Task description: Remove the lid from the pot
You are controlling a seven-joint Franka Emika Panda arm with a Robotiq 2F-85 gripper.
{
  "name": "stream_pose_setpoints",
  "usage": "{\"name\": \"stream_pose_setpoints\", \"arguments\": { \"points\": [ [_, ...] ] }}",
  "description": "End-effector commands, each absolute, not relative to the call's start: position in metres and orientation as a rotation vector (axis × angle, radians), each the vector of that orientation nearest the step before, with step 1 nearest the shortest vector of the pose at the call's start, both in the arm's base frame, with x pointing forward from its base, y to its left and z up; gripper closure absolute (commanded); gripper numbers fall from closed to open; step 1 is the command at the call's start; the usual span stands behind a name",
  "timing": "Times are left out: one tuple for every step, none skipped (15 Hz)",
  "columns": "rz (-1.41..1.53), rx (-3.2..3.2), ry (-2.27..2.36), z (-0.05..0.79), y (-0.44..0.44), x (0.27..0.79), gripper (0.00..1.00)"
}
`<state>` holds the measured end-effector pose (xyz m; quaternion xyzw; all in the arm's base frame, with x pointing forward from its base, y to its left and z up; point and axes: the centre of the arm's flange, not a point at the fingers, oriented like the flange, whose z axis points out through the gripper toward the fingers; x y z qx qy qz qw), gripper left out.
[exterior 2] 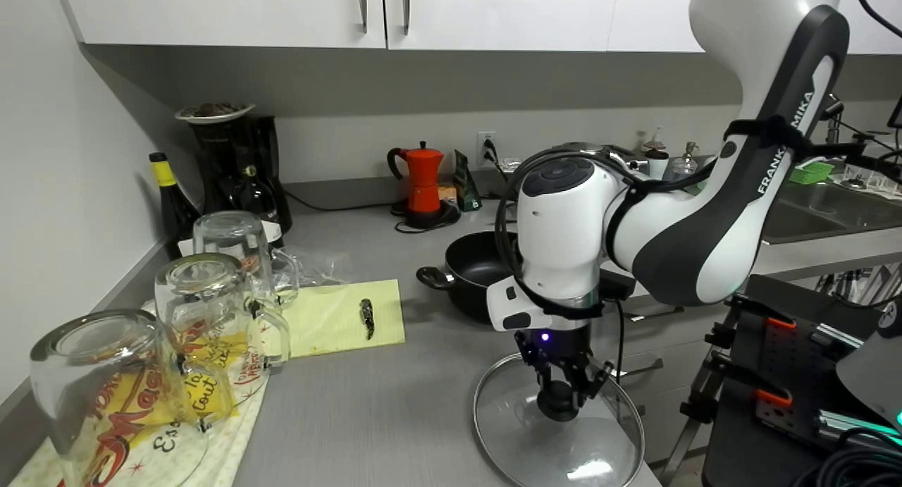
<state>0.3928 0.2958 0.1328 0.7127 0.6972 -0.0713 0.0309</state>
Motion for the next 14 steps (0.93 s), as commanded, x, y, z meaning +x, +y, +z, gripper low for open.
{"name": "stream_pose_setpoints", "arguments": {
  "points": [
    [-0.166,2.141,2.218,0.1294,0.3033,0.4017,0.75],
    [-0.167,2.135,2.229,0.1268,0.3045,0.4022,0.75],
    [-0.168,2.132,2.236,0.1251,0.3053,0.4030,0.75],
    [-0.165,2.127,2.241,0.1244,0.3063,0.4041,0.75],
    [-0.165,2.125,2.243,0.1241,0.3070,0.4049,0.75],
    [-0.164,2.122,2.245,0.1240,0.3078,0.4054,0.75],
    [-0.163,2.119,2.248,0.1242,0.3083,0.4058,0.75],
    [-0.162,2.118,2.248,0.1250,0.3087,0.4060,0.27],
    [-0.159,2.117,2.248,0.1256,0.3089,0.4061,0.24],
    [-0.156,2.117,2.249,0.1267,0.3093,0.4059,0.18],
    [-0.153,2.116,2.250,0.1279,0.3097,0.4058,0.12],
    [-0.146,2.114,2.252,0.1306,0.3099,0.4043,0.03],
    [-0.143,2.113,2.254,0.1315,0.3104,0.4040,0.01],
    [-0.137,2.110,2.255,0.1338,0.3106,0.4028,0.00]
  ]
}}
